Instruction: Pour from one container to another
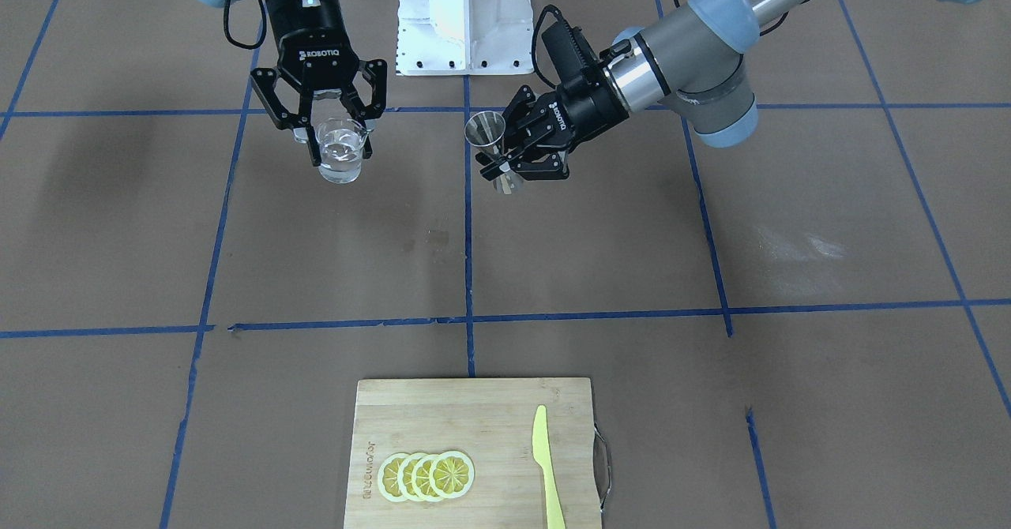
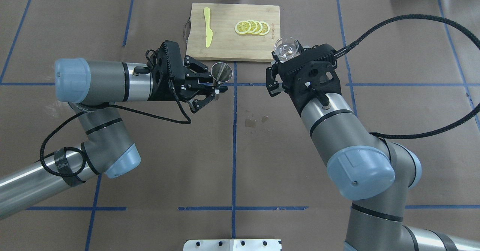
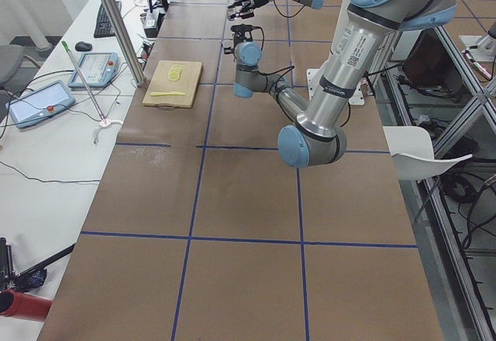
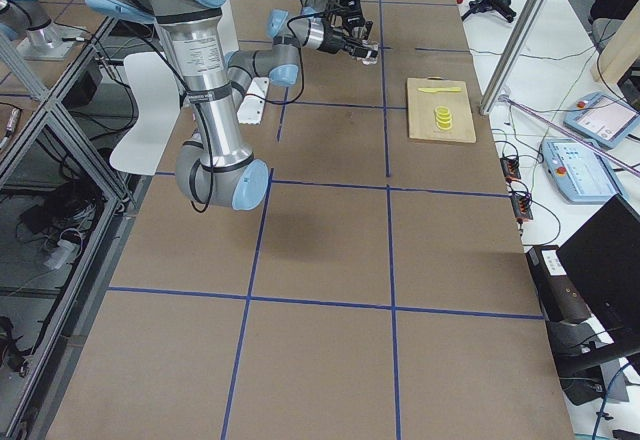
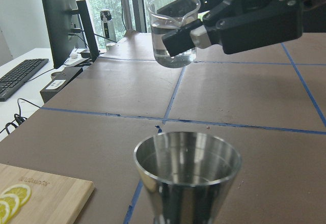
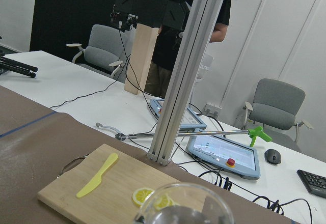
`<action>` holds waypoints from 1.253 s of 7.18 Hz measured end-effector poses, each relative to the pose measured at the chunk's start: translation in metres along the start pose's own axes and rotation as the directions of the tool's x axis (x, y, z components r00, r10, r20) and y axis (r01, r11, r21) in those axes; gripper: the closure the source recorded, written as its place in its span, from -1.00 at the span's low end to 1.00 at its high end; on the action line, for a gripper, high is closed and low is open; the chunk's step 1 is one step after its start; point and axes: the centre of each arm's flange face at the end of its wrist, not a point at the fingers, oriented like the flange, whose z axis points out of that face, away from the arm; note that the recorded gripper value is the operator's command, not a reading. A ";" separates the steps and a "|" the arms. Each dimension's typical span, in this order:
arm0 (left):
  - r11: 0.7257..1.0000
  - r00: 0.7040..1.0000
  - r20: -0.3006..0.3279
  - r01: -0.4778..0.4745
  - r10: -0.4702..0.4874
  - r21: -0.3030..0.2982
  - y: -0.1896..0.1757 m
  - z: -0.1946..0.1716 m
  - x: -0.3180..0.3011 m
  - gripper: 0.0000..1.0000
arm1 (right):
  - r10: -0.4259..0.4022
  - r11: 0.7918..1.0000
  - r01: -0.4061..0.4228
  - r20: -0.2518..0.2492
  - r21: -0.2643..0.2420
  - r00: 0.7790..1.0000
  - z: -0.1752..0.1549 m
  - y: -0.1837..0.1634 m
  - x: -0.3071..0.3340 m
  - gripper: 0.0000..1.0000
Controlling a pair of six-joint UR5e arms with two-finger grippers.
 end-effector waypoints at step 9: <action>1.000 1.000 -0.002 0.004 -0.004 -0.004 0.002 0.004 0.003 1.00 | -0.129 0.988 0.123 -0.058 -0.099 0.990 0.005 -0.021 -0.051 1.00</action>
